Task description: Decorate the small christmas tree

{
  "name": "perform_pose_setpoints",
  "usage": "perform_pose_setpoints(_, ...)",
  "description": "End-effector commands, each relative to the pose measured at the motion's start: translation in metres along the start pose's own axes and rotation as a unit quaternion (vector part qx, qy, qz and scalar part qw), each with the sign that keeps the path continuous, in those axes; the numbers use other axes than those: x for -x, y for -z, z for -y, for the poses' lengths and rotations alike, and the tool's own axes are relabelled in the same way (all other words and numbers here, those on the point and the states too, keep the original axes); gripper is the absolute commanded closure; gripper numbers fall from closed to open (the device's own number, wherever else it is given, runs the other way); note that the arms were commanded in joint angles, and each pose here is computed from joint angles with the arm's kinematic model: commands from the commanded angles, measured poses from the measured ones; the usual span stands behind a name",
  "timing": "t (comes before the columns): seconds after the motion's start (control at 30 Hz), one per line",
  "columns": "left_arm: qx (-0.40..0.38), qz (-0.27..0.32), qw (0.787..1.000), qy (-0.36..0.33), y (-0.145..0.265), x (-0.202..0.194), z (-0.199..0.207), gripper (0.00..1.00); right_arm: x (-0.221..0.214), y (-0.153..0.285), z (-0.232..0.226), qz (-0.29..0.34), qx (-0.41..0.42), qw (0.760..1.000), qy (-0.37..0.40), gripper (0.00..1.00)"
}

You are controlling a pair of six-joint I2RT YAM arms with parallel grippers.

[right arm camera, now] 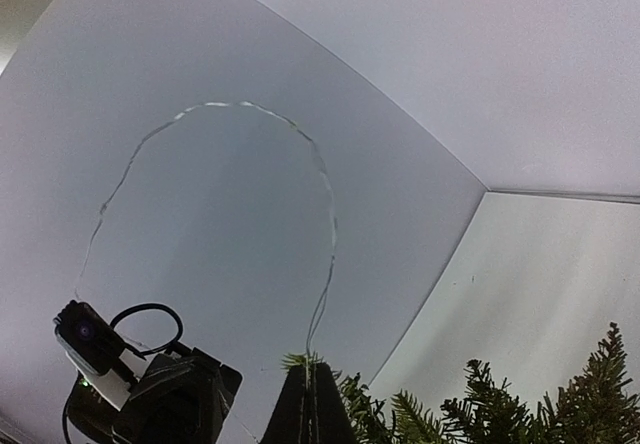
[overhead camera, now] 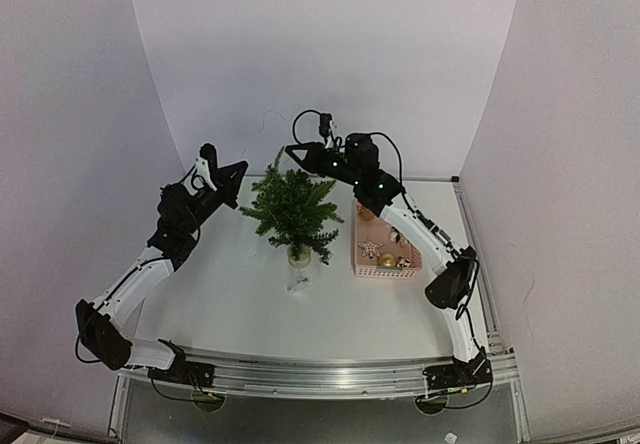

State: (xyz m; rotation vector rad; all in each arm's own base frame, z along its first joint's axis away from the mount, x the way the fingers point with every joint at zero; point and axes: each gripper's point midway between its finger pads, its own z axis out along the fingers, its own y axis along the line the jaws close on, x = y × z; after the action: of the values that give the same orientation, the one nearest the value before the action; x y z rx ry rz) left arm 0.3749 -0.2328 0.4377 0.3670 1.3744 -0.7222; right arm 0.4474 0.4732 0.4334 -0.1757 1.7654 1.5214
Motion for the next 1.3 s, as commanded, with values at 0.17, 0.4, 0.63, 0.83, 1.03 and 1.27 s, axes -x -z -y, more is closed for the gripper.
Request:
perform_pose_setpoints(0.17,0.013,0.024,1.000,-0.012,0.007,0.023,-0.001,1.00,0.069,0.065,-0.090,0.087,0.045,0.987,0.130,1.00)
perform_pose_setpoints(0.4,0.019,0.018,1.000,-0.012,0.006,0.022,-0.003,1.00,0.077,0.075,-0.107,0.099,0.059,0.982,0.152,1.00)
perform_pose_setpoints(0.63,0.025,0.014,1.000,-0.009,0.014,0.031,-0.002,1.00,0.098,0.095,-0.124,0.146,0.029,0.959,0.239,1.00)
perform_pose_setpoints(0.83,0.054,-0.021,0.998,0.025,0.023,0.016,-0.012,1.00,0.101,0.089,-0.079,0.150,-0.082,0.906,0.387,1.00)
perform_pose_setpoints(1.03,0.087,-0.021,0.995,0.046,0.017,0.007,-0.038,1.00,0.099,0.064,-0.036,0.138,-0.140,0.868,0.455,1.00)
perform_pose_setpoints(1.27,0.091,-0.043,0.993,0.059,0.011,-0.008,-0.050,1.00,0.111,0.057,-0.005,0.149,-0.209,0.832,0.492,1.00)
